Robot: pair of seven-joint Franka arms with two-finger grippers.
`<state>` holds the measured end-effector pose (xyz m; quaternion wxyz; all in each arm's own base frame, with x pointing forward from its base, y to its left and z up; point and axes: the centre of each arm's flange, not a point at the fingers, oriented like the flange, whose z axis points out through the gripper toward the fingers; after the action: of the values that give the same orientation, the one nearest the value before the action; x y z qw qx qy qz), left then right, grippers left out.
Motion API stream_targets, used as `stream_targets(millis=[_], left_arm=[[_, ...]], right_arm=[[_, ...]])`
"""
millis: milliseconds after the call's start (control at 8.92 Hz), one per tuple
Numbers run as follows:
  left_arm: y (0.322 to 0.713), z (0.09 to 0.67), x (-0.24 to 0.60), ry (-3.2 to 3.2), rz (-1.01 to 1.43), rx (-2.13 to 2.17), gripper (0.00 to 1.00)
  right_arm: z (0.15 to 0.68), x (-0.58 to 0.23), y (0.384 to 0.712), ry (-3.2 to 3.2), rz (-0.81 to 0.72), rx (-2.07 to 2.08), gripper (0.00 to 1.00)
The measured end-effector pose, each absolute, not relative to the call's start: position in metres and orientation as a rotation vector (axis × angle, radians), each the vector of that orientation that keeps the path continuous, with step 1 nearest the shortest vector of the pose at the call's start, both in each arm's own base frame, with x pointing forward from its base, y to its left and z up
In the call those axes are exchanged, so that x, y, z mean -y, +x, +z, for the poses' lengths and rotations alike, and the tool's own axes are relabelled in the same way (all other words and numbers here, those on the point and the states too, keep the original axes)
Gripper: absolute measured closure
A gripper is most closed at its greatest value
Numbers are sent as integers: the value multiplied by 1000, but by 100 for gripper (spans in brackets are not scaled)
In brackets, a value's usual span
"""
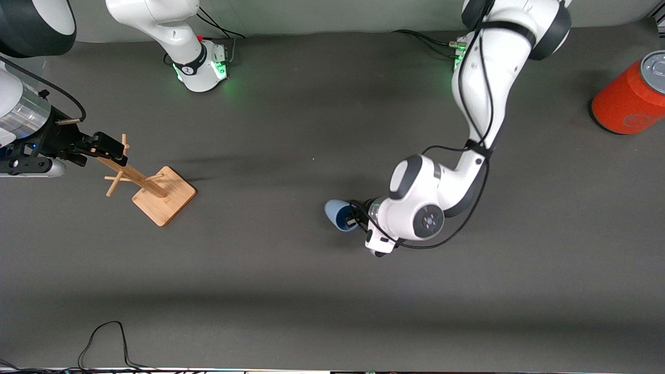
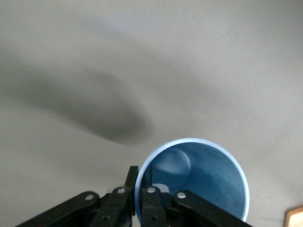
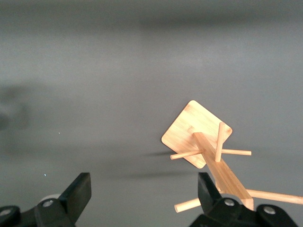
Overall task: Rotate and upright cup with both arms
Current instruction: 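Lower the upright cup onto the table and open the left gripper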
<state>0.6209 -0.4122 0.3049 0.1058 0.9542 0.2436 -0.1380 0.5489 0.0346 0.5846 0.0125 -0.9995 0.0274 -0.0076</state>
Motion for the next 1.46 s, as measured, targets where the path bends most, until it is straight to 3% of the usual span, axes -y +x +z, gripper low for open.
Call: stream_targets(millis=[336, 561, 785, 1009, 1234, 1458], left_arm=[[559, 368, 480, 3030, 37, -724, 94], [515, 337, 523, 3023, 249, -759, 94], [482, 279, 533, 2980, 304, -764, 94], [464, 240, 530, 2959, 317, -748, 94], [459, 238, 532, 2960, 363, -743, 92], [472, 243, 524, 2981, 384, -750, 57]], right_arm=[[584, -35, 549, -3115, -23, -85, 0], [584, -35, 549, -3115, -22, -84, 0], [584, -35, 549, -3116, -20, -84, 0], [584, -35, 549, -3116, -20, -84, 0], [584, -35, 549, -3115, -19, -84, 0], [584, -35, 549, -3115, -18, -84, 0]])
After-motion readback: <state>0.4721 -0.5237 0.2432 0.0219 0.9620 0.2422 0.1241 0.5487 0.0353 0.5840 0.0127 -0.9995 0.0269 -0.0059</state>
